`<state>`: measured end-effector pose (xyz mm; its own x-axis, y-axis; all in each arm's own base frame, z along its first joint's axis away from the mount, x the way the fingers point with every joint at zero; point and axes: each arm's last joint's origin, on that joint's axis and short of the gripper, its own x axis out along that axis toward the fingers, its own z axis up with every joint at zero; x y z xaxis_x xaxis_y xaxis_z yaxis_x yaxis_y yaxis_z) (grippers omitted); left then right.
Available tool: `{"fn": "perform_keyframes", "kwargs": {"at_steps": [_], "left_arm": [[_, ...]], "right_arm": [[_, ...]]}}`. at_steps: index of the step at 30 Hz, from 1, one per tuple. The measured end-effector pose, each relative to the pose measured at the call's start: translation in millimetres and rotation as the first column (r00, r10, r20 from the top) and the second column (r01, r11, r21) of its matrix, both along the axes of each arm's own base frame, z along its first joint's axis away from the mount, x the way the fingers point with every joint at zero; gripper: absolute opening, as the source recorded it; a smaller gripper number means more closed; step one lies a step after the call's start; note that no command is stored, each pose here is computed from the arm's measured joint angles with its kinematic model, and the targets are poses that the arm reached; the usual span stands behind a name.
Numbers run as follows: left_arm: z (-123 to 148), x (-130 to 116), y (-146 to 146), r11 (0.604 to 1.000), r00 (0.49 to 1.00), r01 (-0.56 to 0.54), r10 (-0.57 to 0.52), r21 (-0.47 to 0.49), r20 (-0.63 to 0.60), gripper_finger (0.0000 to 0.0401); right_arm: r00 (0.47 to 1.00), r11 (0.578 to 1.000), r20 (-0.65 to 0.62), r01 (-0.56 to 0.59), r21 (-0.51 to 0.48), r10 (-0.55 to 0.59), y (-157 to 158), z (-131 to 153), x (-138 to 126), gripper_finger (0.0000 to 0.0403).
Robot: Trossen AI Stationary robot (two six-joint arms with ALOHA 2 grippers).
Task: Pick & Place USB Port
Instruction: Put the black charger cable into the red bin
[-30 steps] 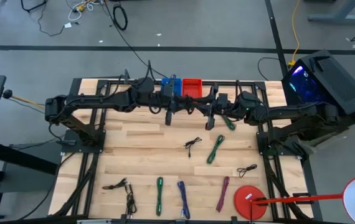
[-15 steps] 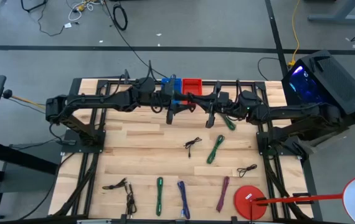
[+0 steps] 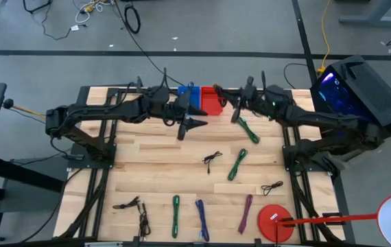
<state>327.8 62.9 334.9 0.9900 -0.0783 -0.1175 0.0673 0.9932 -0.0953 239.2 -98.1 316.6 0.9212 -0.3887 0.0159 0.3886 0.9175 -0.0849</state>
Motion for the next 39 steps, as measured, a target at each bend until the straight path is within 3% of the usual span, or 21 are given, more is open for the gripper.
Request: {"fn": "perform_keyframes", "kwargs": {"at_steps": [8, 14, 18, 24, 32, 39], "left_arm": [[0.3, 0.5, -9.8, 1.0, 1.0, 0.025, -0.025, 0.004, -0.007, 0.0176], [-2.1, 1.6, -14.1, 0.999, 1.0, 0.018, -0.018, 0.026, -0.025, 0.0177], [-3.5, 1.8, -16.4, 0.999, 0.999, 0.023, -0.021, 0.028, -0.04, 0.0177], [-6.9, 1.9, -21.1, 0.999, 0.997, 0.036, -0.034, 0.022, -0.074, 0.0177], [-10.8, 2.3, -28.6, 0.999, 0.993, 0.038, -0.034, 0.033, -0.113, 0.0177], [-10.9, 2.5, -29.0, 0.999, 0.993, 0.013, -0.007, 0.051, -0.114, 0.0177]], "right_arm": [[1.0, 0.985, -0.001, -0.026, 0.172, 0.027, -63.4, -29.9, -1.7, 0.001], [1.0, 0.972, 0.03, -0.012, 0.237, 0.005, -92.0, -62.1, 14.8, 0.001], [1.0, 0.956, -0.02, 0.018, 0.293, -0.012, -106.5, -88.1, 30.7, 0.001], [0.994, 0.947, -0.073, 0.104, 0.306, -0.085, -123.6, -108.8, 48.8, 0.001], [0.979, 0.932, -0.163, 0.166, 0.323, -0.118, -128.9, -131.4, 53.8, 0.001], [0.976, 0.936, -0.184, 0.17, 0.307, -0.117, -128.8, -133.0, 53.5, 0.001]]}}
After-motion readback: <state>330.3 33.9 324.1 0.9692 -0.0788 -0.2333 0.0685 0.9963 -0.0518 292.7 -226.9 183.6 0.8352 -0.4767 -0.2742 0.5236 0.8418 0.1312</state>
